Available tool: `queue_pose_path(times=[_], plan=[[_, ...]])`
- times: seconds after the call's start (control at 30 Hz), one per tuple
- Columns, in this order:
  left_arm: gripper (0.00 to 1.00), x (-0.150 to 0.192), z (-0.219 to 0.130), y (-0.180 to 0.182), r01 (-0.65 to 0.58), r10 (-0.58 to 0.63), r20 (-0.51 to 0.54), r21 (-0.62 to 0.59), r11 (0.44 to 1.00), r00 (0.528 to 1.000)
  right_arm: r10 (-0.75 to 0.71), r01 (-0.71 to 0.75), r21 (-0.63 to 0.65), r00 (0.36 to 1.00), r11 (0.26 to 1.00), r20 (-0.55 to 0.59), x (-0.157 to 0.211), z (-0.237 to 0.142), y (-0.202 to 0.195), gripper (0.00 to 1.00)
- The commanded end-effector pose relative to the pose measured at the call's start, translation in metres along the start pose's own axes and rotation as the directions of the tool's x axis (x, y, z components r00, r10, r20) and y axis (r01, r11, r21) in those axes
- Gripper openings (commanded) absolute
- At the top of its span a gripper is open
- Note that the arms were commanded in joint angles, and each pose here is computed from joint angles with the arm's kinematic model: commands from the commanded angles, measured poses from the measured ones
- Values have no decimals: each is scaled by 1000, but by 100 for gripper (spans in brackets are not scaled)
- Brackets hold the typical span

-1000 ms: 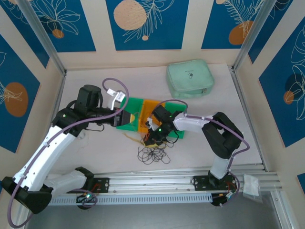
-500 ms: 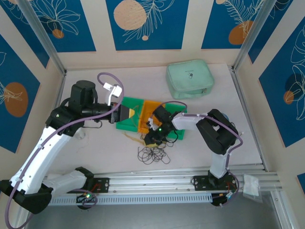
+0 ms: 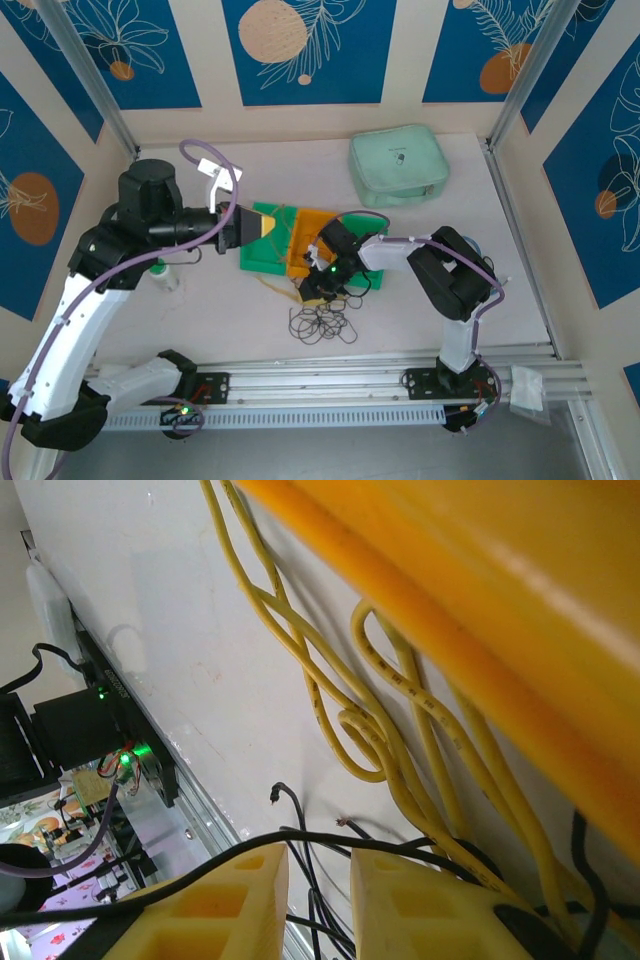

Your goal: Untangle the cables

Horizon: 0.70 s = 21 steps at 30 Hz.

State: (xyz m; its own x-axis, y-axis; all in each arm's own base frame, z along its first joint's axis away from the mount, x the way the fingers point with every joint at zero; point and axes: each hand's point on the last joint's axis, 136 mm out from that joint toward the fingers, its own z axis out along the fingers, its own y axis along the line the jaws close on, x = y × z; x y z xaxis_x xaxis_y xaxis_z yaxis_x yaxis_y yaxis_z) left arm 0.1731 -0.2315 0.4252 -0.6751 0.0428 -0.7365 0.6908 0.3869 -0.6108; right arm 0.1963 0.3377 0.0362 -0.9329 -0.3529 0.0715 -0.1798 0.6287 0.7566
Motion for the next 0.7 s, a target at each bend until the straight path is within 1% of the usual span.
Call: queue_pose_path(times=[0.0, 0.2, 0.67], plan=[[0, -2, -11, -11, -38, 38, 7, -7, 999, 999, 108, -103, 63, 991, 993, -75, 20, 15, -32, 24], [0, -12, -28, -25, -100, 101, 48, -29, 995, 994, 107, -102, 65, 991, 993, -79, 19, 17, -34, 24], [0, -20, -49, -29, -152, 164, 101, -118, 981, 981, 105, -99, 67, 991, 993, -83, 17, 19, -34, 24]])
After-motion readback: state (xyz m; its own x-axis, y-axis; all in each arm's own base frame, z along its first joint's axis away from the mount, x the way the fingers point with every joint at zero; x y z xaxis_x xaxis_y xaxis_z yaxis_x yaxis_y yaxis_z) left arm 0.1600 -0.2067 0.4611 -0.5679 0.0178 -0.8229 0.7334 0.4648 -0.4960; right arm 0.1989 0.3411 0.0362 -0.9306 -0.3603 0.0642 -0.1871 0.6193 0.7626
